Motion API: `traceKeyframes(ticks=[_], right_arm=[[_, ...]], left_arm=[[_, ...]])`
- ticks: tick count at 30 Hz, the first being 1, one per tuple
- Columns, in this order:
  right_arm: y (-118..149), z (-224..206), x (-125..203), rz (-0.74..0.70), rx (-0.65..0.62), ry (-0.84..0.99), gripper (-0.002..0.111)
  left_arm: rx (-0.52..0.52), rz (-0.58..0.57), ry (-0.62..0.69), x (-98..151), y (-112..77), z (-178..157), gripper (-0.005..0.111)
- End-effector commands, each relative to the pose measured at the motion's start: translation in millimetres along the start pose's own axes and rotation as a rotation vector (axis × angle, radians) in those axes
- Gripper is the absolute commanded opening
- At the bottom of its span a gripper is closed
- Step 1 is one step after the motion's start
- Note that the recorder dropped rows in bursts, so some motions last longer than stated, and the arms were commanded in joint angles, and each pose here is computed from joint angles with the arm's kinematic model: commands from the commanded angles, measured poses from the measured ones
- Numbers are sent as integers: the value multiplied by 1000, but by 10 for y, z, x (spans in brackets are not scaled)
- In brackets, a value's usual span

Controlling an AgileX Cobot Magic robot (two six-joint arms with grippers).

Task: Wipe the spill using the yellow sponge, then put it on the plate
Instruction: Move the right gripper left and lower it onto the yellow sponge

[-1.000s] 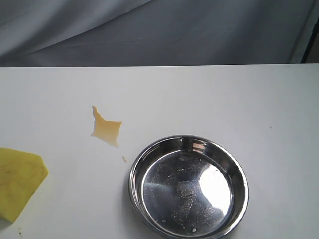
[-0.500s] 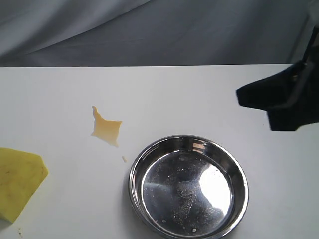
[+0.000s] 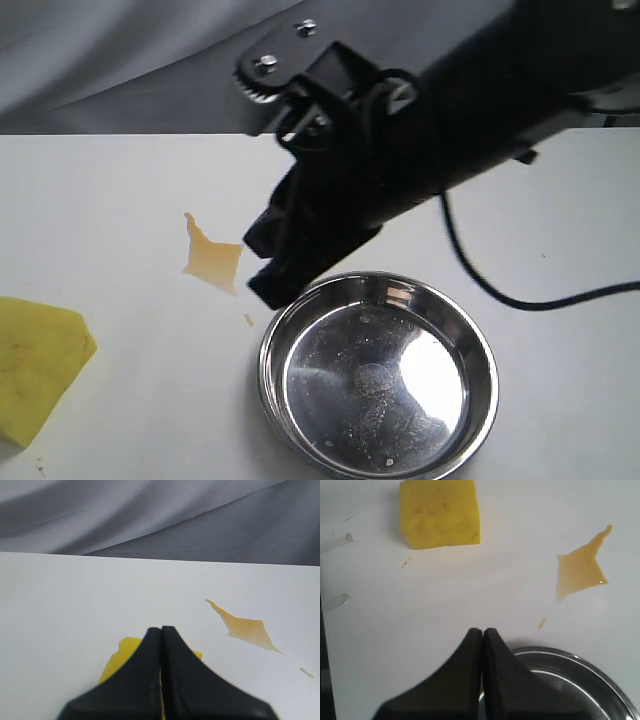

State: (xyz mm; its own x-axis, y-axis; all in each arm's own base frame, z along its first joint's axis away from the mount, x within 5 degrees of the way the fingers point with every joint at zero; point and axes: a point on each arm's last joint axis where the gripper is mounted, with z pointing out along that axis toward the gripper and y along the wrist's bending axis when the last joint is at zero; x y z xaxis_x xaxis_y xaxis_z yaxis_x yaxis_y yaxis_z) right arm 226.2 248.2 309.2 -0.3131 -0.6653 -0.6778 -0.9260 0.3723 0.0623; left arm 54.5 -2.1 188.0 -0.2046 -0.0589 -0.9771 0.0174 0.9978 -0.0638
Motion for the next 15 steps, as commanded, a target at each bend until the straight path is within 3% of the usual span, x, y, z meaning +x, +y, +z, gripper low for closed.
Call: traceKeyframes(ticks=[1, 7, 12, 15], right_arm=[[-9, 375, -183, 20, -35, 64, 0], [28, 990, -307, -13, -88, 125, 6], [3, 1398, -450, -21, -103, 123, 32], [-29, 1581, -545, 70, -121, 101, 46]], left_arm=[[8, -15, -6, 6, -5, 3, 0], [8, -15, -6, 6, -5, 3, 0], [8, -15, -6, 6, -5, 3, 0], [8, -15, -6, 6, -5, 3, 0]])
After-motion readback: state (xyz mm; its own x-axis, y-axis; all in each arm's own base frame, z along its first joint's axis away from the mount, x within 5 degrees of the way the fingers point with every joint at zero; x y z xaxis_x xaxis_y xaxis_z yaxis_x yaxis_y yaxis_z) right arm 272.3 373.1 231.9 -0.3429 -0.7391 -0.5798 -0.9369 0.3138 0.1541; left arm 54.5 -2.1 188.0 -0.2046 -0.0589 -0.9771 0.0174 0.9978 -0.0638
